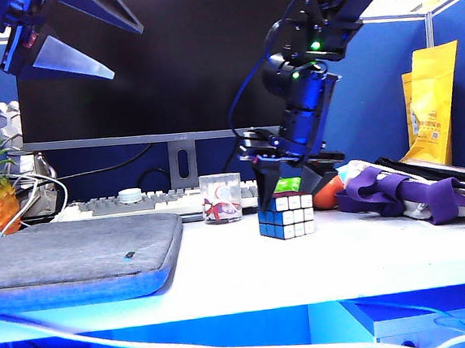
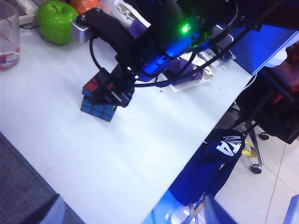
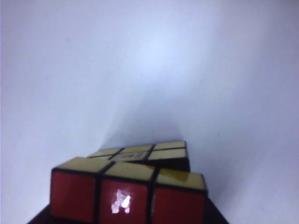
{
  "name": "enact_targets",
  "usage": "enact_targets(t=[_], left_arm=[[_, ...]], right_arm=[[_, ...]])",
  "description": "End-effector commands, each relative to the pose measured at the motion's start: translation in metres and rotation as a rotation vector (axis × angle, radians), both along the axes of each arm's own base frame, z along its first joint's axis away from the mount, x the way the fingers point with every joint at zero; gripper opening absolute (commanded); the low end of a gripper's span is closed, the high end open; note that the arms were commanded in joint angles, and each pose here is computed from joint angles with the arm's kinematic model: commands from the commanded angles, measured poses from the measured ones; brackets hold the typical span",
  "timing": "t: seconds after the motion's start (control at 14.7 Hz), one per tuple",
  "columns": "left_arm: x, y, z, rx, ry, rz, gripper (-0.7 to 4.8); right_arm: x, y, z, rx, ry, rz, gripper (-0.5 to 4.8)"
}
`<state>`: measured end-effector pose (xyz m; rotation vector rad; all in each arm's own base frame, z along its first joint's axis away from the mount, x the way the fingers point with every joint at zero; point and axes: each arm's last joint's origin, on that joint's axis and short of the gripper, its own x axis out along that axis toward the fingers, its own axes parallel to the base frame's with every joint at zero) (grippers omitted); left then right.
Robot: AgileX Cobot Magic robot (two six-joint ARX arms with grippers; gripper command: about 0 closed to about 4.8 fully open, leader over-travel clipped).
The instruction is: Rotate the Rubik's Cube so that its red face is facing towards you.
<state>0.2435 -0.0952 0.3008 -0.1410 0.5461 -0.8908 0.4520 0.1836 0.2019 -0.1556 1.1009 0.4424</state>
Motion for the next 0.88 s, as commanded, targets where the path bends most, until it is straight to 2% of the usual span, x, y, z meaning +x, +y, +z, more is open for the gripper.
enact_targets(t=[0.07, 0.27, 0.41, 0.54, 0.68, 0.82, 0.88], left_arm=[[0.0, 0.0, 0.001, 0.009, -0.019, 0.011, 3.96], [0.0, 0.001, -0.003, 0.032, -0.019, 0.042, 3.96], [-0.001, 0.003, -0.019, 0.056, 0.006, 0.068, 3.96], [-0.003, 0.003, -0.035, 0.044, 0.011, 0.075, 3.96], [-0.007, 0.004, -0.035, 0.035, 0.005, 0.079, 3.96], [-0.009, 0.005, -0.027, 0.014, -0.05, 0.081, 3.96], [-0.009, 0.005, -0.022, 0.002, -0.088, 0.1, 3.96]], right_arm=[[0.009, 0.002, 0.0, 0.046, -0.084, -0.088, 1.98], [0.017, 0.017, 0.009, 0.153, -0.207, -0.139, 1.97], [0.016, 0.031, 0.013, 0.142, -0.295, -0.139, 1.98], [0.017, 0.039, 0.019, 0.167, -0.361, -0.14, 1.98], [0.015, 0.041, 0.027, 0.175, -0.386, -0.126, 1.97], [0.007, 0.037, 0.056, 0.16, -0.457, -0.074, 1.93], [-0.005, 0.031, 0.094, 0.179, -0.535, -0.056, 1.78]])
